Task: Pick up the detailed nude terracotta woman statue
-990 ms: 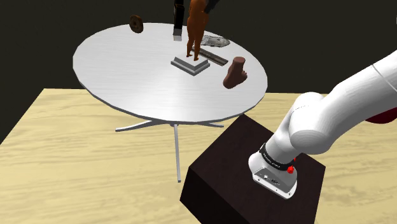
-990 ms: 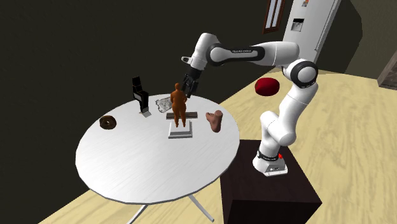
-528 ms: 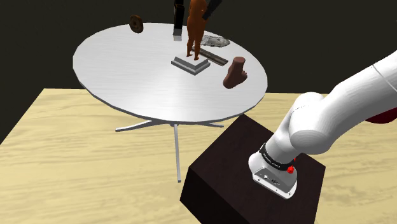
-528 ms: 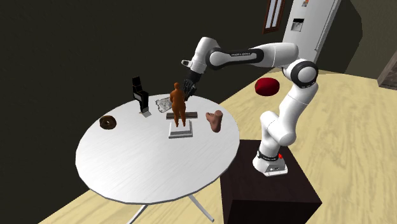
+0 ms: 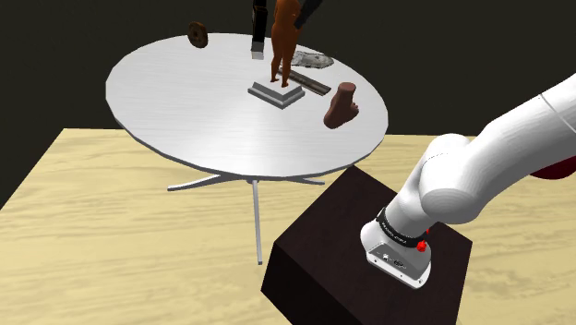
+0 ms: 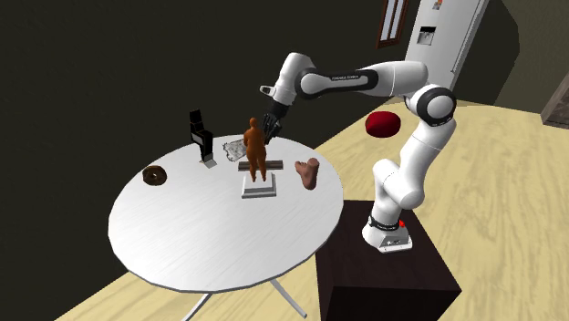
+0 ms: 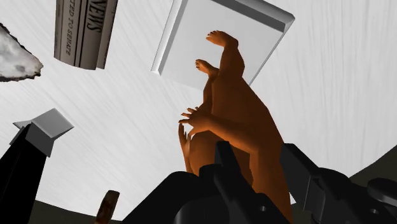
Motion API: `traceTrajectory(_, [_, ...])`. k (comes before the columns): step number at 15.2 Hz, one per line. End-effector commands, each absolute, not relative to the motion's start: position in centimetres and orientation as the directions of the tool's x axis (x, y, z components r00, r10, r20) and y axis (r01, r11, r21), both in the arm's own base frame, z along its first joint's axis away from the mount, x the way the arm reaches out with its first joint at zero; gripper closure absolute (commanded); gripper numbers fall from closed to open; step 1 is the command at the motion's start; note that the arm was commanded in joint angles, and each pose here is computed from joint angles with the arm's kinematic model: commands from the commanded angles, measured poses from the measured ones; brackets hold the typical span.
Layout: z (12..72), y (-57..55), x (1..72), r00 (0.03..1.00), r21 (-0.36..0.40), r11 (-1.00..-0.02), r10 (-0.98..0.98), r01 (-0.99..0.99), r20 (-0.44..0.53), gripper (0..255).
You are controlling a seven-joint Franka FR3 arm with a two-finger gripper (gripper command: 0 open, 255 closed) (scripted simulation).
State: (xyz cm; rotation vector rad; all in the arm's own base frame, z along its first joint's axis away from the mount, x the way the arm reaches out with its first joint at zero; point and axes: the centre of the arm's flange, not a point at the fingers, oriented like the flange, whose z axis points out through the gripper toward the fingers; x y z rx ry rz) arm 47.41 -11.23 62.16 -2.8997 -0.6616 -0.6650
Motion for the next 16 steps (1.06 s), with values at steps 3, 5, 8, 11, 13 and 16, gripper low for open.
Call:
traceTrajectory(3, [64.0,-11.2,47.4,0.811,0.005,-0.901,0.392,0.433,0.434,255])
traceTrajectory(5, [65.1,-11.2,47.4,0.811,0.005,-0.901,0.392,0.433,0.434,255])
traceTrajectory(8, [66.6,-11.2,47.4,0.811,0.005,-0.901,0.392,0.433,0.434,255])
traceTrajectory(11, [68.2,-11.2,47.4,0.811,0.005,-0.901,0.392,0.433,0.434,255])
traceTrajectory(13, [69.3,-11.2,47.4,0.811,0.005,-0.901,0.392,0.433,0.434,255])
traceTrajectory(16, [69.9,-11.2,47.4,0.811,0.005,-0.901,0.392,0.433,0.434,255])
